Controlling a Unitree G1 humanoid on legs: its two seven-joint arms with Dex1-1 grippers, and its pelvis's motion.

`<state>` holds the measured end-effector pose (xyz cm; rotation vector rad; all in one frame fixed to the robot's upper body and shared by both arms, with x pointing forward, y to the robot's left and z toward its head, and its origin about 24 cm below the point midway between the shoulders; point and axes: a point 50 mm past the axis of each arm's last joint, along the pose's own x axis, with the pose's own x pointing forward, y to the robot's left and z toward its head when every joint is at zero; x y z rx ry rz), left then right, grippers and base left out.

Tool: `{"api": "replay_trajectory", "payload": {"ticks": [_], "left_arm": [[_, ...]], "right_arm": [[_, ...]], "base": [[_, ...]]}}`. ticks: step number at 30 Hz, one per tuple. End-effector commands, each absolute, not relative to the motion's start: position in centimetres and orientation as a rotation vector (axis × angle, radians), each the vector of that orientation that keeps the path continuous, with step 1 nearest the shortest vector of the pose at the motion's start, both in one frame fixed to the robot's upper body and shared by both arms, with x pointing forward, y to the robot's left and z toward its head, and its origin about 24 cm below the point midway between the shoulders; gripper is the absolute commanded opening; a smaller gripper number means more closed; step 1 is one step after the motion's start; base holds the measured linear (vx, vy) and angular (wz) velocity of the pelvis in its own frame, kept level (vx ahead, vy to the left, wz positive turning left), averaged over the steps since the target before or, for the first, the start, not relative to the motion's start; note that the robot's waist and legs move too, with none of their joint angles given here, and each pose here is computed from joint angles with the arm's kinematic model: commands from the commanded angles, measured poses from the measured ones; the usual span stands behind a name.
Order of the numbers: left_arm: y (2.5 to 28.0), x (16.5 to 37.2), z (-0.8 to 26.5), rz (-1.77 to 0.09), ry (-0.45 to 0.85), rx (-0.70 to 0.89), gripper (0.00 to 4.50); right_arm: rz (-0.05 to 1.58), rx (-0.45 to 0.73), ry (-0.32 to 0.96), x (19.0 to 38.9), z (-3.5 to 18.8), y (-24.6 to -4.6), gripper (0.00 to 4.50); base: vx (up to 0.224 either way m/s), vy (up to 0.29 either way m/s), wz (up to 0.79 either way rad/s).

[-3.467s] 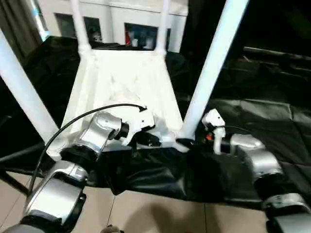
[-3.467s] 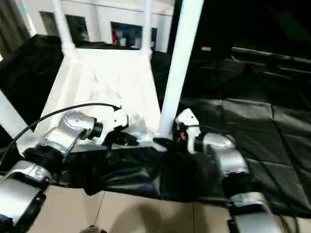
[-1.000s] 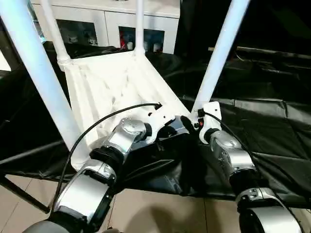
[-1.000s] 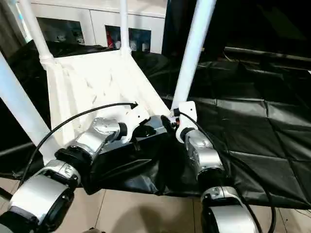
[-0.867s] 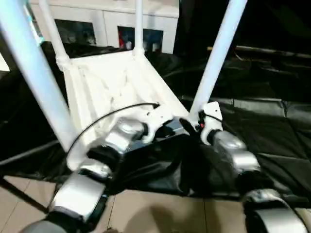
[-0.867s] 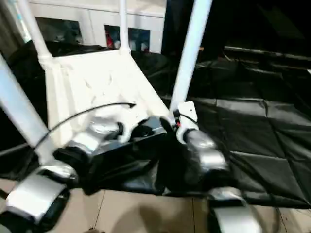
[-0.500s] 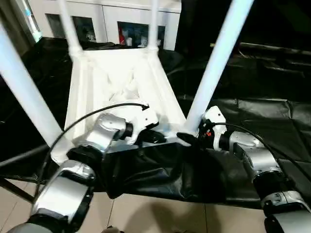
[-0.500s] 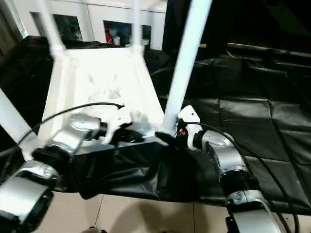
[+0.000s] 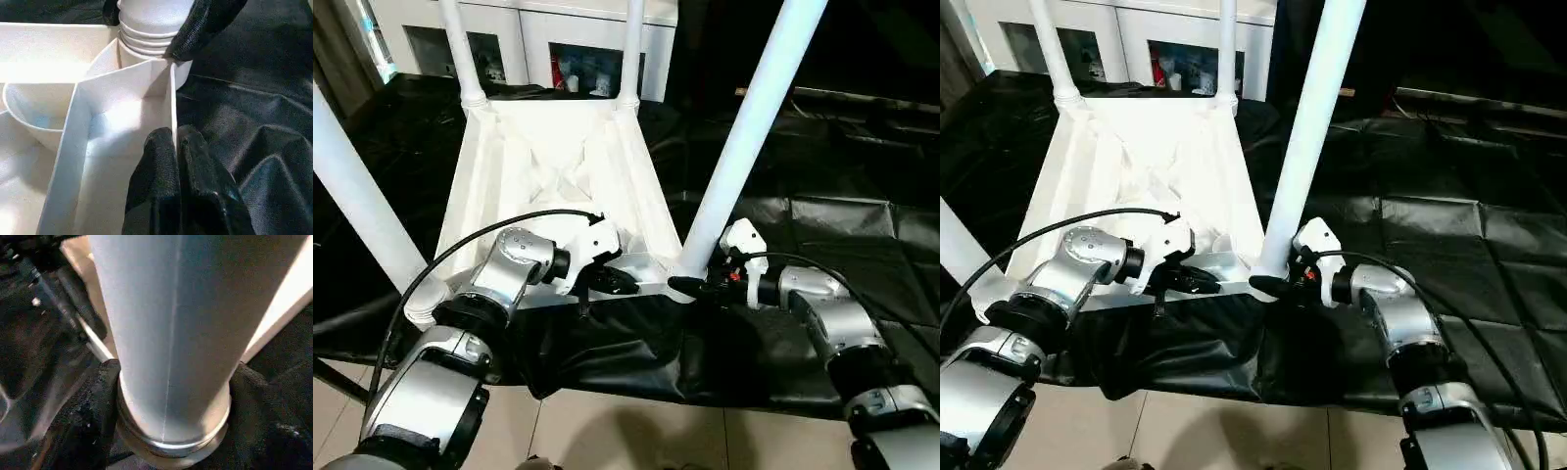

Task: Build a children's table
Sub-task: Rotate leg to tighten

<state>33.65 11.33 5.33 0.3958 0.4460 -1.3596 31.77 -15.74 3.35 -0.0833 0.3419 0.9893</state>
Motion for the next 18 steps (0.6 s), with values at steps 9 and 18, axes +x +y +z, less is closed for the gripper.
{"api": "replay_trajectory", "payload": {"ticks": [9, 18], "left_arm": [[3.9, 33.7, 3.4, -1.144, 0.429, 0.358, 0.00], [1.7, 33.1, 3.2, -1.170, 0.420, 0.390, 0.00]], "right_arm": [[0.426, 0.059, 0.458, 33.0, -0.4, -13.4, 2.72], [0.430, 0.074, 0.356, 33.9, 1.1, -10.9, 3.42]], "base": [[0.000, 0.000, 0.00], [0.000, 0.000, 0.00]]}}
